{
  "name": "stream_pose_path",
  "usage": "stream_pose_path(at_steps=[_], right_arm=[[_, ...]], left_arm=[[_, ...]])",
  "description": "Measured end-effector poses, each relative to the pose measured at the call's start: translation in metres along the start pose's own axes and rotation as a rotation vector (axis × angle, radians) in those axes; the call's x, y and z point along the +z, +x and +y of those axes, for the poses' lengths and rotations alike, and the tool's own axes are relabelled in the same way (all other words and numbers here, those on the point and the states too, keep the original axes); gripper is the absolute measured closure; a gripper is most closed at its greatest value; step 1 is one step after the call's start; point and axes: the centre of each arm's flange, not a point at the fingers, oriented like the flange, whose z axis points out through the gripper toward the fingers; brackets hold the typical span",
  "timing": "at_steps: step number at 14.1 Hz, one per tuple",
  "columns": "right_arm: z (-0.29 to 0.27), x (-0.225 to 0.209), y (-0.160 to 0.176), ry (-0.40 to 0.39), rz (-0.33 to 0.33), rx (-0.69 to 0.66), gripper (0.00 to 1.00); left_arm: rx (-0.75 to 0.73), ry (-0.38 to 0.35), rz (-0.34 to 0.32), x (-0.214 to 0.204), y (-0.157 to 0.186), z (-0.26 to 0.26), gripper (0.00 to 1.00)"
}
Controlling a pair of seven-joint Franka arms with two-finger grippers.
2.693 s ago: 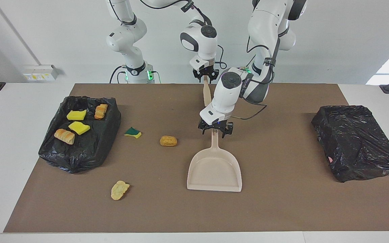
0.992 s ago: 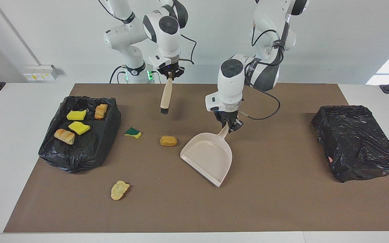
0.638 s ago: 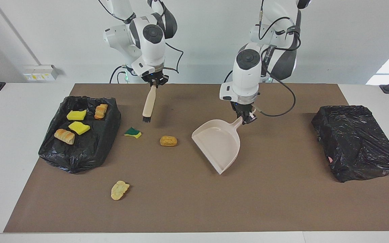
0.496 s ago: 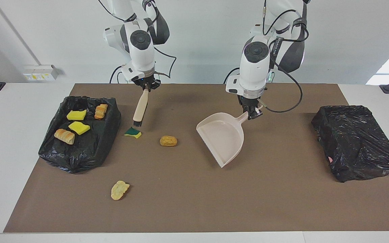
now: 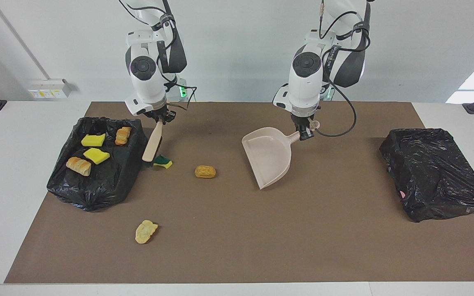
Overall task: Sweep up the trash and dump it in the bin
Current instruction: 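Sweep the green sponge toward the dustpan with the brush in the right gripper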
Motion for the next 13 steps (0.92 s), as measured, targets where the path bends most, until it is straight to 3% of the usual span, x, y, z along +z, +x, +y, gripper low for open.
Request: stream_pose_path(at_steps=[7,13], right_arm=[[-0.008,0.034,0.017,0.014,0.015,-0.063,0.74],[-0.082,0.028,0.016,0.032,0.057,-0.195,0.74]], left_arm=[[0.063,0.053,0.029,0.029,0.025,0.017,0.67],[0.079,0.081,0.061,0.055,0.031,0.017,0.67]])
